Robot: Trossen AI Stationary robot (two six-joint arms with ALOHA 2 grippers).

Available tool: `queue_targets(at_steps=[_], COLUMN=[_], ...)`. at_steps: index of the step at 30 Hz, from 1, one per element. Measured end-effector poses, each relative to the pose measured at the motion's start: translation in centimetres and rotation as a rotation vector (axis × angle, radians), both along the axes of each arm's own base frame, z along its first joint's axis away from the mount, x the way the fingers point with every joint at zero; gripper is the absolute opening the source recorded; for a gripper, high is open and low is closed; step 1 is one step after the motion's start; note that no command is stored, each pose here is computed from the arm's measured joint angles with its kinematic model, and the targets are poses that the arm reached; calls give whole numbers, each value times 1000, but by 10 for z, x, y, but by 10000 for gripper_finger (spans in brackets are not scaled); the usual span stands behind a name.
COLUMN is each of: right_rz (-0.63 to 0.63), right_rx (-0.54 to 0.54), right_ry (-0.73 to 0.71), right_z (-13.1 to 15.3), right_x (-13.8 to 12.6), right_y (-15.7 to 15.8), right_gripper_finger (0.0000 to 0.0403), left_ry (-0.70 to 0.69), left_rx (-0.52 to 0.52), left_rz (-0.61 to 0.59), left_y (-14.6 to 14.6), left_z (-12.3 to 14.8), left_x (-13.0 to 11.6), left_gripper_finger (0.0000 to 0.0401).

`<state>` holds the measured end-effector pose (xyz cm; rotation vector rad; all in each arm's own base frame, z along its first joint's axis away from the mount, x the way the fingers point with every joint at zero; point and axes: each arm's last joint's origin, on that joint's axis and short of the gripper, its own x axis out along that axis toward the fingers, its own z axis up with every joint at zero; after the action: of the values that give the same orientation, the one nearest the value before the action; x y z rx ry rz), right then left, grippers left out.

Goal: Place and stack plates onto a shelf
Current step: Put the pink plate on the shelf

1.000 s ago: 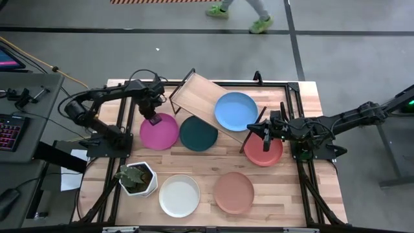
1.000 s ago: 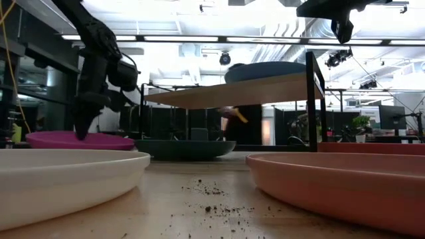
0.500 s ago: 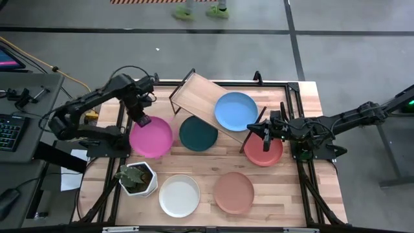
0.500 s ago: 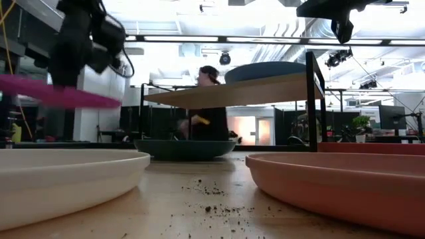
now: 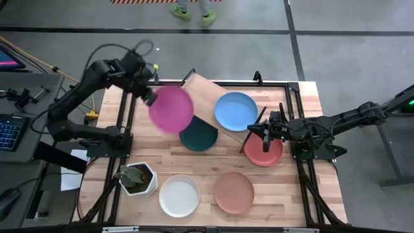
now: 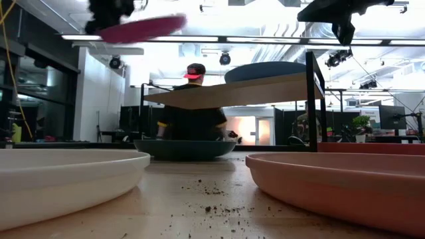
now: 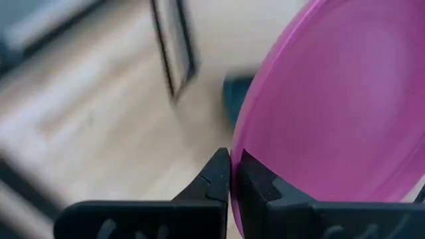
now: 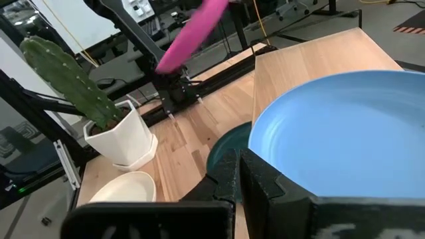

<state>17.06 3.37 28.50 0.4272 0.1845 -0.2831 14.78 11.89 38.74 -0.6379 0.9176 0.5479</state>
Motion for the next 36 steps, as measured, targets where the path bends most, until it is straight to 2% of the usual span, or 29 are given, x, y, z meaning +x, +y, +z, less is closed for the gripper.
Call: queue_targets(at_steps=[3, 7, 13, 19, 27, 36], right_rz=[-2, -2, -1, -2, -2, -2], right_rx=[6, 6, 6, 6, 6, 6], right_ry=[-2, -1, 1, 1, 1, 2], right_z=[0, 0, 0, 0, 0, 0], right_x=[0, 0, 0, 0, 0, 0], right_y=[0, 0, 0, 0, 0, 0], right_gripper_finger=[0, 0, 0, 0, 0, 0], left_ry=[-100, -105, 17, 101, 170, 171], left_rx=[76, 137, 117, 56, 53, 57], left_rz=[26, 68, 96, 83, 90, 90], left_y=[13, 36, 74, 93, 99, 99], left_z=[21, 29, 1, -30, -49, -49], left_x=[17, 44, 86, 113, 128, 129], left_gripper_finger=[1, 0, 0, 0, 0, 16])
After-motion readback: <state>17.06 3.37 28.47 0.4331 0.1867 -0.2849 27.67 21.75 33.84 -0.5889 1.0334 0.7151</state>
